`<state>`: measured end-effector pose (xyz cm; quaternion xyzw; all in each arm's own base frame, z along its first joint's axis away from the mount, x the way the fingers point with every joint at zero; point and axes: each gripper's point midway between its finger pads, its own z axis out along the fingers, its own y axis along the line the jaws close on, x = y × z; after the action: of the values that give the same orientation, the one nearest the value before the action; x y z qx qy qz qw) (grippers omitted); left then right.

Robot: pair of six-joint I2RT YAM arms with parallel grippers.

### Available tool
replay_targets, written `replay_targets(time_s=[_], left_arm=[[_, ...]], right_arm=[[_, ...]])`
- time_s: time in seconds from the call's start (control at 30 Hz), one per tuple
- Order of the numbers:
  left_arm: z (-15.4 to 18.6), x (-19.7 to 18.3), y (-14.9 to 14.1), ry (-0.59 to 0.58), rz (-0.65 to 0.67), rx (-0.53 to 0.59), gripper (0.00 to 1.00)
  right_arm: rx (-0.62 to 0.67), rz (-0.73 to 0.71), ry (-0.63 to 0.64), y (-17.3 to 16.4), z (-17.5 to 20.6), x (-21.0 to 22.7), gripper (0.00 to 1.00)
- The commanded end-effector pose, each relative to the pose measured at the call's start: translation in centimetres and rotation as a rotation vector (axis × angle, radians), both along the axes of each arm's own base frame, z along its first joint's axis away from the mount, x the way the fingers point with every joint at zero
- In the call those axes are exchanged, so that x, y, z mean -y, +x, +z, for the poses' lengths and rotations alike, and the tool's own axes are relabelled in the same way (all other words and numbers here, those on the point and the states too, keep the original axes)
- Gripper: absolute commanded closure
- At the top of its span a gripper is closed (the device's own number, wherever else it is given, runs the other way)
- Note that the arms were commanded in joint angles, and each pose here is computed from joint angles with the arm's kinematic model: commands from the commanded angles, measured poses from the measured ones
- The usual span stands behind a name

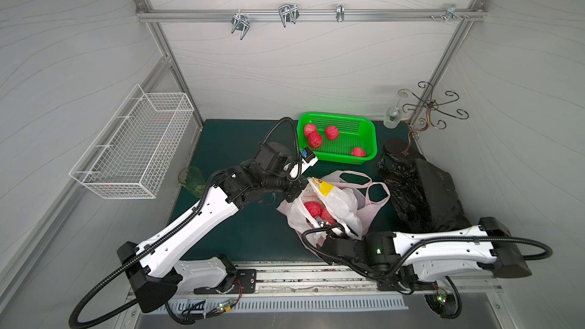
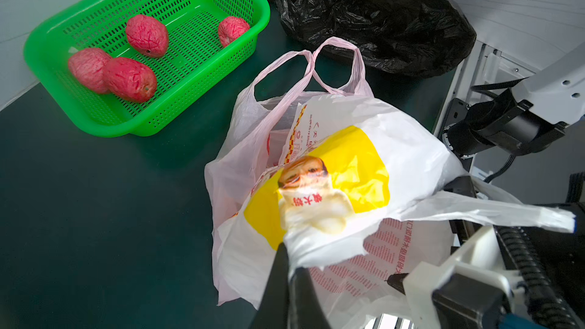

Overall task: Untie the knot of a plastic bag & take out the apple
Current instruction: Untie the plastic bag, then pick up the apple from the plastic bag.

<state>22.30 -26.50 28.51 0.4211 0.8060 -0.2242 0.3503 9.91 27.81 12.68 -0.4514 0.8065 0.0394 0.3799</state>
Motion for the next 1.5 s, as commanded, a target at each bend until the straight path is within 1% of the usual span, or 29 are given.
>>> replay_targets(time_s=[0.0, 0.03, 0.07, 0.1, 0.13, 0.17, 0.27, 0.37, 0.43, 0.57, 0.7, 0.77, 0.87, 0.93, 1.0, 1.07, 1.13, 1.2, 1.33, 1.47], left_arm=[[1.4, 0.6, 0.4, -0.058, -0.008, 0.028, 1.0], [1.5, 0.6, 0.3, -0.066, -0.007, 0.024, 1.0], [1.6, 0.7, 0.2, -0.073, -0.013, 0.02, 1.0], [1.6, 0.8, -0.1, -0.079, -0.019, 0.011, 1.0], [1.5, 0.8, -0.3, -0.089, -0.024, 0.002, 1.0], [1.3, 0.8, -0.6, -0.096, -0.032, -0.01, 1.0], [0.0, 0.8, -1.6, -0.116, -0.044, -0.057, 1.0], [-1.9, 0.7, -2.6, -0.126, -0.052, -0.114, 1.0], [-2.9, 0.7, -3.3, -0.139, -0.059, -0.159, 1.0], [-4.1, 0.8, -4.4, -0.19, -0.053, -0.224, 1.0], [-4.6, 1.2, -5.5, -0.229, -0.056, -0.257, 1.0], [-5.1, 1.5, -6.1, -0.226, -0.063, -0.262, 1.0], [-5.4, 2.0, -6.5, -0.213, -0.066, -0.26, 1.0], [-5.3, 2.1, -6.4, -0.216, -0.062, -0.256, 1.0], [-4.9, 2.1, -6.4, -0.222, -0.058, -0.25, 1.0], [-4.5, 2.1, -6.4, -0.225, -0.061, -0.245, 1.0], [-4.2, 2.0, -6.5, -0.225, -0.062, -0.242, 1.0], [-4.2, 1.9, -6.5, -0.224, -0.062, -0.244, 1.0], [-4.3, 1.9, -6.8, -0.227, -0.064, -0.255, 1.0], [-4.4, 2.0, -7.0, -0.225, -0.069, -0.26, 1.0]], right_arm=[[0.06, 0.035, -0.076, 0.5, -0.6, -0.6, 0.01], [0.03, 0.066, -0.098, 0.1, -1.4, -1.2, 0.01], [-0.014, 0.066, -0.112, 0.0, -2.2, -1.6, 0.01], [-0.066, 0.033, -0.098, 0.5, -2.6, -1.6, 0.01], [-0.136, -0.006, -0.057, 1.1, -2.9, -1.6, 0.01], [-0.176, -0.04, -0.008, 1.8, -2.7, -1.5, 0.02], [-0.22, -0.128, 0.13, 4.1, -0.6, -0.8, 0.07], [-0.254, -0.197, 0.235, 6.3, 1.3, 0.1, 0.15], [-0.28, -0.216, 0.272, 7.4, 1.9, 0.3, 0.18], [-0.304, -0.229, 0.27, 9.0, 1.7, 0.0, 0.2], [-0.345, -0.205, 0.242, 9.3, 0.1, -1.5, 0.19], [-0.349, -0.143, 0.297, 8.7, 0.7, -3.1, 0.18], [-0.339, -0.1, 0.372, 8.4, 1.8, -4.2, 0.18], [-0.304, -0.09, 0.395, 8.4, 2.4, -4.6, 0.18], [-0.277, -0.134, 0.376, 9.1, 1.8, -4.2, 0.15], [-0.278, -0.21, 0.312, 10.4, -0.2, -3.4, 0.08], [-0.302, -0.291, 0.26, 11.8, -2.4, -2.5, 0.05], [-0.315, -0.334, 0.244, 12.8, -3.7, -2.2, 0.04], [-0.288, -0.364, 0.252, 14.4, -3.7, -2.9, 0.03], [-0.231, -0.436, 0.247, 16.1, -3.1, -2.8, 0.03]])
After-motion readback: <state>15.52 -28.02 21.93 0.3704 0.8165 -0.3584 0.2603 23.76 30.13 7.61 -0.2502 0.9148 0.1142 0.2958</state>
